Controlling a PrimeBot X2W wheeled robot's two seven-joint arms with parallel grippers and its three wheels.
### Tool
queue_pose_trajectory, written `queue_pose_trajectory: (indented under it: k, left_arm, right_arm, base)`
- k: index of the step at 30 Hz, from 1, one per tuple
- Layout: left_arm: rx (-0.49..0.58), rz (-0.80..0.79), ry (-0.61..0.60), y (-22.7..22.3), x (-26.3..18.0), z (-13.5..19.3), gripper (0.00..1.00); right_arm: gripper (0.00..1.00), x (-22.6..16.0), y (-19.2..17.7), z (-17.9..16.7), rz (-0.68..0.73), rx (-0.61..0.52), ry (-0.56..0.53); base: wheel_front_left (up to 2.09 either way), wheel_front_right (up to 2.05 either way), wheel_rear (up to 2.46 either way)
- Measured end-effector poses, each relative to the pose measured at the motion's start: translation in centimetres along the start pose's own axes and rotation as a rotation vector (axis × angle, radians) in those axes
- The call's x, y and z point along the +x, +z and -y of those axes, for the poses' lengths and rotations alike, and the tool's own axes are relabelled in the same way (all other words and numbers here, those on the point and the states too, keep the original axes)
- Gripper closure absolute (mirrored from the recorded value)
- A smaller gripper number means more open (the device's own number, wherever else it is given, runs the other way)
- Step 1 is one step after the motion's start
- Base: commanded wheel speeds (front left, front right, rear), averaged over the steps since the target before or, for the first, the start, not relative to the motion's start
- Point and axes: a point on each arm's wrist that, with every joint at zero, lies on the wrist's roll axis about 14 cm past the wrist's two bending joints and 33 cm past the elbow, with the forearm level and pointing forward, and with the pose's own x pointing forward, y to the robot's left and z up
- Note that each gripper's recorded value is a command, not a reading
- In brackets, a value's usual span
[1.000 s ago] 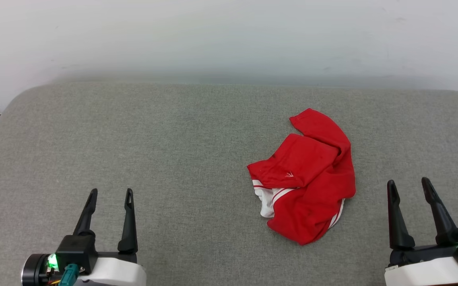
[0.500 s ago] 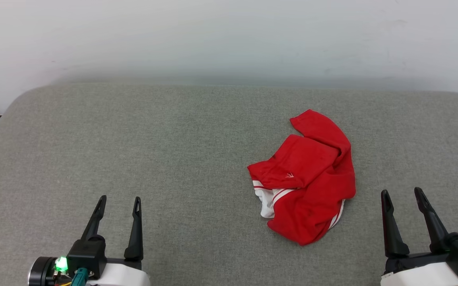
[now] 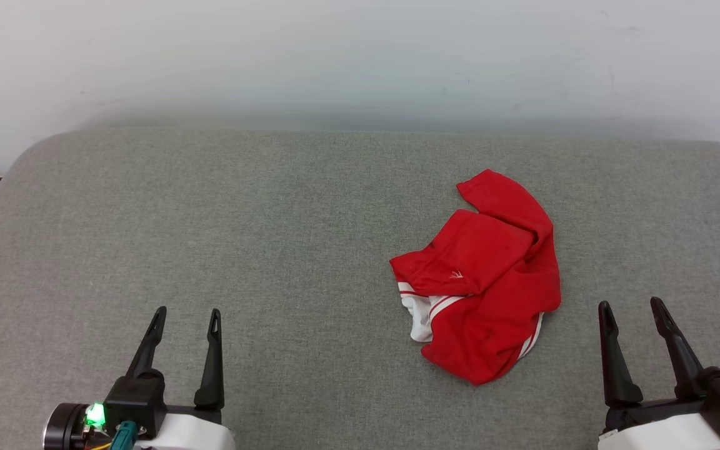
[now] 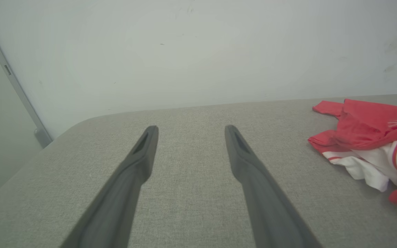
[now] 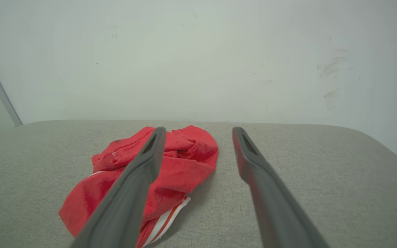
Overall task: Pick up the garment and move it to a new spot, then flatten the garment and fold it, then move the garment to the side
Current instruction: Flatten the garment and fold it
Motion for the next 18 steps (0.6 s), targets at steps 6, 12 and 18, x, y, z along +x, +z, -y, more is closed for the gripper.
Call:
queue_pose_trajectory:
  k: [6,12,18]
  left_arm:
    - [-0.003,0.001,0.003,0.0,0.0,-0.1,0.00]
    - [-0.003,0.003,0.005,0.1,-0.1,-0.1,0.00]
    - [-0.005,-0.001,0.010,0.0,0.0,-0.2,0.00]
  right_arm:
    - [0.00,0.0,0.0,0.0,0.000,0.000,0.001]
    - [0.00,0.0,0.0,0.1,0.000,0.000,-0.002]
    - [0.00,1.0,1.8,0.8,0.060,-0.023,-0.018]
  base:
    - [0.00,0.00,0.00]
    - [0.00,0.00,0.00]
    - [0.00,0.00,0.00]
